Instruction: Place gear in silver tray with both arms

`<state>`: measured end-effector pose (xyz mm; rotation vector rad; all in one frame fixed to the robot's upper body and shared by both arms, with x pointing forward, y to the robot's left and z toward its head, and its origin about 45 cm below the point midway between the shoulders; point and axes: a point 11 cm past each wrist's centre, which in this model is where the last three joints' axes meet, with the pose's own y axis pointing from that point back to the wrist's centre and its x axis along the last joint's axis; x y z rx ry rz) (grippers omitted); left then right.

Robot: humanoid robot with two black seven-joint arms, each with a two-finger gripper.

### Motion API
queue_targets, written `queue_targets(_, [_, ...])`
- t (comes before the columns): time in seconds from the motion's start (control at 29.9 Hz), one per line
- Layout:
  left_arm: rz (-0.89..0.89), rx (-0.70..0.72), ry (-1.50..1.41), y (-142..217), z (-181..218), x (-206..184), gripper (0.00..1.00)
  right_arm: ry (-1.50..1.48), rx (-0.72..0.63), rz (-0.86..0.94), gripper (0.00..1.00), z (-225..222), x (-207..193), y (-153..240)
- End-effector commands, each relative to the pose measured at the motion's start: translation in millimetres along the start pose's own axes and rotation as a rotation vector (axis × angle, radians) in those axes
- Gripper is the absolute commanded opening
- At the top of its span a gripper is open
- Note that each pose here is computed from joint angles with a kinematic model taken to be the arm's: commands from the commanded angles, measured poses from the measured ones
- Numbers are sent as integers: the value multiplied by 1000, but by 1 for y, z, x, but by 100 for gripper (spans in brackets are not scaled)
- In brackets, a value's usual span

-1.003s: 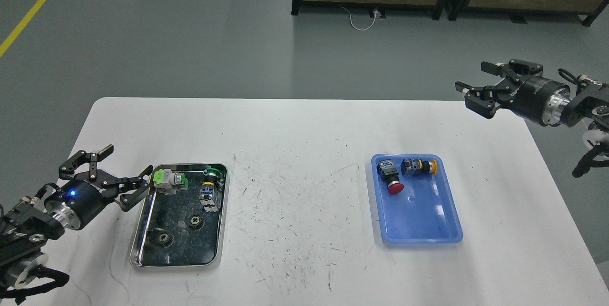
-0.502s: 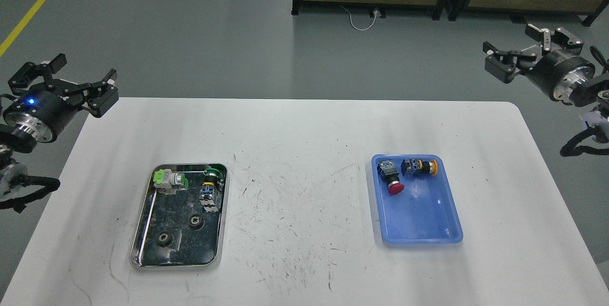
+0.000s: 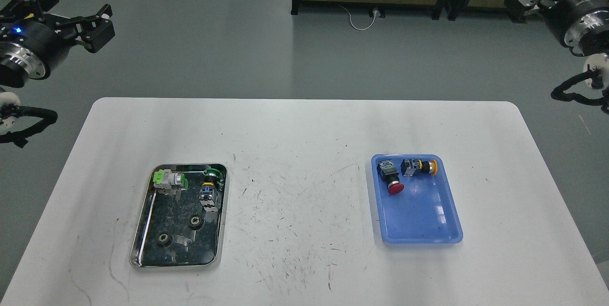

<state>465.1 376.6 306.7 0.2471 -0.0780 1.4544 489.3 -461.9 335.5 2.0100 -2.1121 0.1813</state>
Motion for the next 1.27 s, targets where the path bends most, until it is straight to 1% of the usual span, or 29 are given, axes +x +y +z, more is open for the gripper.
queue_targets(0.0, [9, -16, 8, -9, 18, 5, 98, -50, -4, 22, 95, -11, -6, -10])
queue_targets(0.17, [23, 2, 13, -25, 33, 1, 98, -71, 9, 50, 95, -21, -15, -20])
queue_targets(0.43, [-9, -28, 28, -46, 58, -27, 98, -76, -25, 46, 95, -20, -27, -25])
queue_targets(0.6, [-44, -36, 38, -54, 61, -49, 99, -75, 1, 36, 99, -29, -32, -27])
queue_targets(0.9, [-35, -44, 33, -55, 65, -49, 99, -65, 28, 20, 99, -45, -36, -30])
queue_targets(1.1, [-39, -49, 39, -55, 66, -51, 99, -72, 46, 34, 100, -51, -25, -26])
queue_targets(1.24, [-33, -60, 47, -54, 69, -48, 99, -70, 77, 37, 100, -67, -17, -24])
